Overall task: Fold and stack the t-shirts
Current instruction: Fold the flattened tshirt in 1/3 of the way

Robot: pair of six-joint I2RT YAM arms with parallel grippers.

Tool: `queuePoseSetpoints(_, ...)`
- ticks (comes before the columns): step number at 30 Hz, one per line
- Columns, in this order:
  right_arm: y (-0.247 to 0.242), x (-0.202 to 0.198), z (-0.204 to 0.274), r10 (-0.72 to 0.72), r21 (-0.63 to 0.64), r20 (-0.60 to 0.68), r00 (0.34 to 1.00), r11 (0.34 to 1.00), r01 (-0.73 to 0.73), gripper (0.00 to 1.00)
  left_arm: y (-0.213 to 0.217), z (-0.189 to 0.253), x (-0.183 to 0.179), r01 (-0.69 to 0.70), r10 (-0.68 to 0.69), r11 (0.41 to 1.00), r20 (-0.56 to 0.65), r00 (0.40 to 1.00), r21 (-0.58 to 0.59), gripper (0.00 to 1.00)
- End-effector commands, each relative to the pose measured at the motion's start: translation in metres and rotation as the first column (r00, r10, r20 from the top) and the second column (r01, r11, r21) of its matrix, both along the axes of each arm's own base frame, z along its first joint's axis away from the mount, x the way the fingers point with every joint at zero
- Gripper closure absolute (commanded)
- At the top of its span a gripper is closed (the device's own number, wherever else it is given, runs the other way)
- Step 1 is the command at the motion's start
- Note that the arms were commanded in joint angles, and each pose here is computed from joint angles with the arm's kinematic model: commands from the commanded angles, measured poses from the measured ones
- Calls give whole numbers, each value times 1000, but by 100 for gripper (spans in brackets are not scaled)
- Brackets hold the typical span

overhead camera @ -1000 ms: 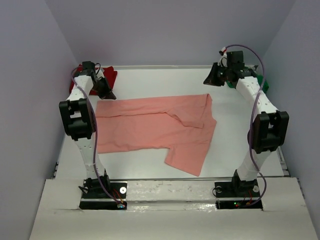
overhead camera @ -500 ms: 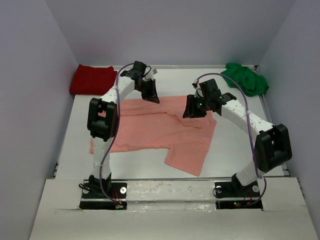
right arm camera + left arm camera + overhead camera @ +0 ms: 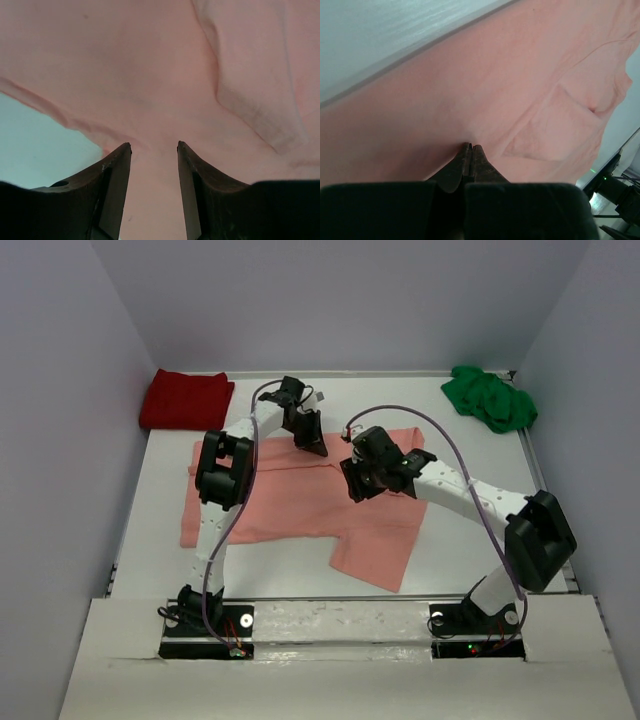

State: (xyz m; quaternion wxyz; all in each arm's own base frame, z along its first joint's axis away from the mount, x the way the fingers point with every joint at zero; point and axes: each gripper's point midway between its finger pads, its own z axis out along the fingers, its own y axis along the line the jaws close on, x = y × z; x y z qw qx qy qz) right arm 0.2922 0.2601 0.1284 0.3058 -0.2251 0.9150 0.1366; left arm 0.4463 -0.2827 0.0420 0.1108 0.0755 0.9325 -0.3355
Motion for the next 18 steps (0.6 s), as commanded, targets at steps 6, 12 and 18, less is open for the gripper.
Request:
queuePoseSetpoints(6,-17,35,-36,-110,-118,89,990,986,120,49,-34,31,30,20,-11,995,86,996,-102,100)
queuePoseSetpoints(12,-6,55,-44,-94,-152,107,990,982,109,49,-39,32,34,19,-10,993,82,997,-118,100)
queuePoseSetpoints(18,2,69,-55,-97,-172,101,990,979,113,49,-36,31,30,25,-17,994,79,997,-103,100)
